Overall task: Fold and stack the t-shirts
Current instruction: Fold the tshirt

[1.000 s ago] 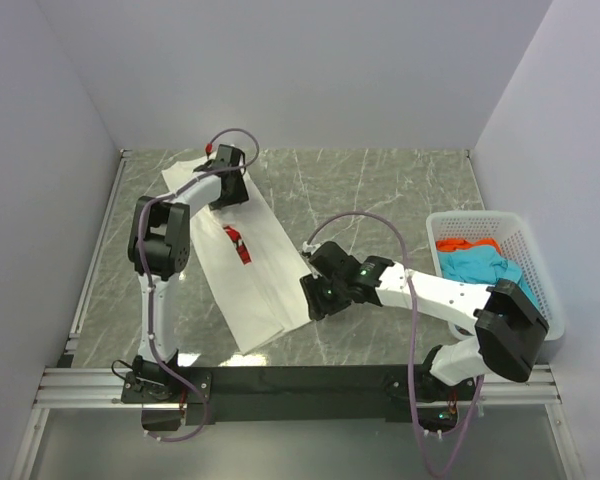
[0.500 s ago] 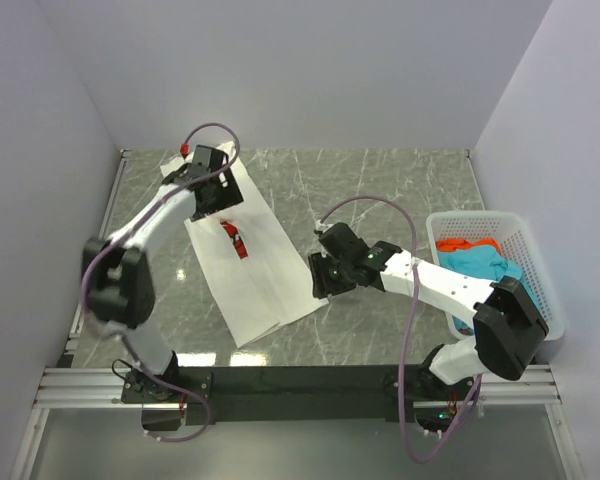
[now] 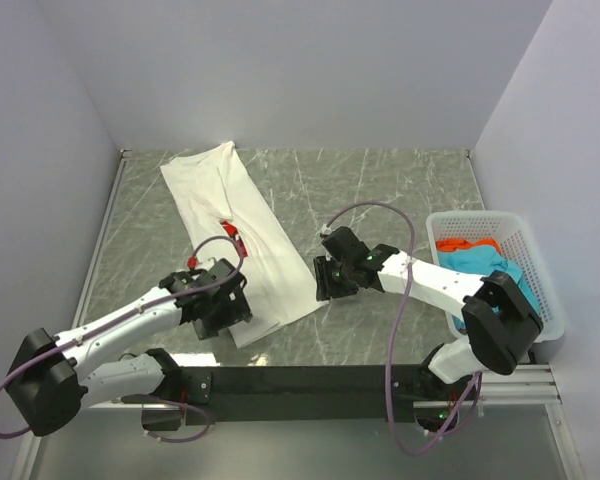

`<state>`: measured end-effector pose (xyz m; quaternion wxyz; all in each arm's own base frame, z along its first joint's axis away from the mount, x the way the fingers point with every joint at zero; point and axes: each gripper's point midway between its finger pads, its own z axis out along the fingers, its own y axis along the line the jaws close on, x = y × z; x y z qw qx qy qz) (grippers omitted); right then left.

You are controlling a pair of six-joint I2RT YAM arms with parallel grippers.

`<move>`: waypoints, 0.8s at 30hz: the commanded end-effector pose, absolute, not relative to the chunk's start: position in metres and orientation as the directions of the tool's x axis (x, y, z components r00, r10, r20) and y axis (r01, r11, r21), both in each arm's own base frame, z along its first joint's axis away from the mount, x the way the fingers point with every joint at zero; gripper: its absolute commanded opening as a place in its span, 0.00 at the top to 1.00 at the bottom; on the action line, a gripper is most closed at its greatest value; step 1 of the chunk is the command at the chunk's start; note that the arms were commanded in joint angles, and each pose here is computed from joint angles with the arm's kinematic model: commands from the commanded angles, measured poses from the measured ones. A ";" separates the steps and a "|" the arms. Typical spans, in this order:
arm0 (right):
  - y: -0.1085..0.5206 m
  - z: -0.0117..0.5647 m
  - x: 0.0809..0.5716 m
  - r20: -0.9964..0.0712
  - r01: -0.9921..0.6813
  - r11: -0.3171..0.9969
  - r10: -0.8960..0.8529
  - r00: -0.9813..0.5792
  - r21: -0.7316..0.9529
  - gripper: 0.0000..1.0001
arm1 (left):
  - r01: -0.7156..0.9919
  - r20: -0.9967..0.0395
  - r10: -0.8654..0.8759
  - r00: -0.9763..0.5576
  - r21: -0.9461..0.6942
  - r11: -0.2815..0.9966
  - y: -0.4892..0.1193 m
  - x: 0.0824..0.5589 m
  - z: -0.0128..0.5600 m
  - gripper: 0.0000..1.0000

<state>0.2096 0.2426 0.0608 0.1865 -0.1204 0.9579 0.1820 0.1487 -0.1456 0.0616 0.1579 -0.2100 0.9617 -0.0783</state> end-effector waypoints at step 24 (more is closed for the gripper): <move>0.244 0.032 0.225 -0.329 -0.199 0.947 -0.109 -0.938 0.251 0.49 | -0.450 -0.139 -0.465 -0.874 -0.126 0.884 -0.159 0.113 0.004 0.40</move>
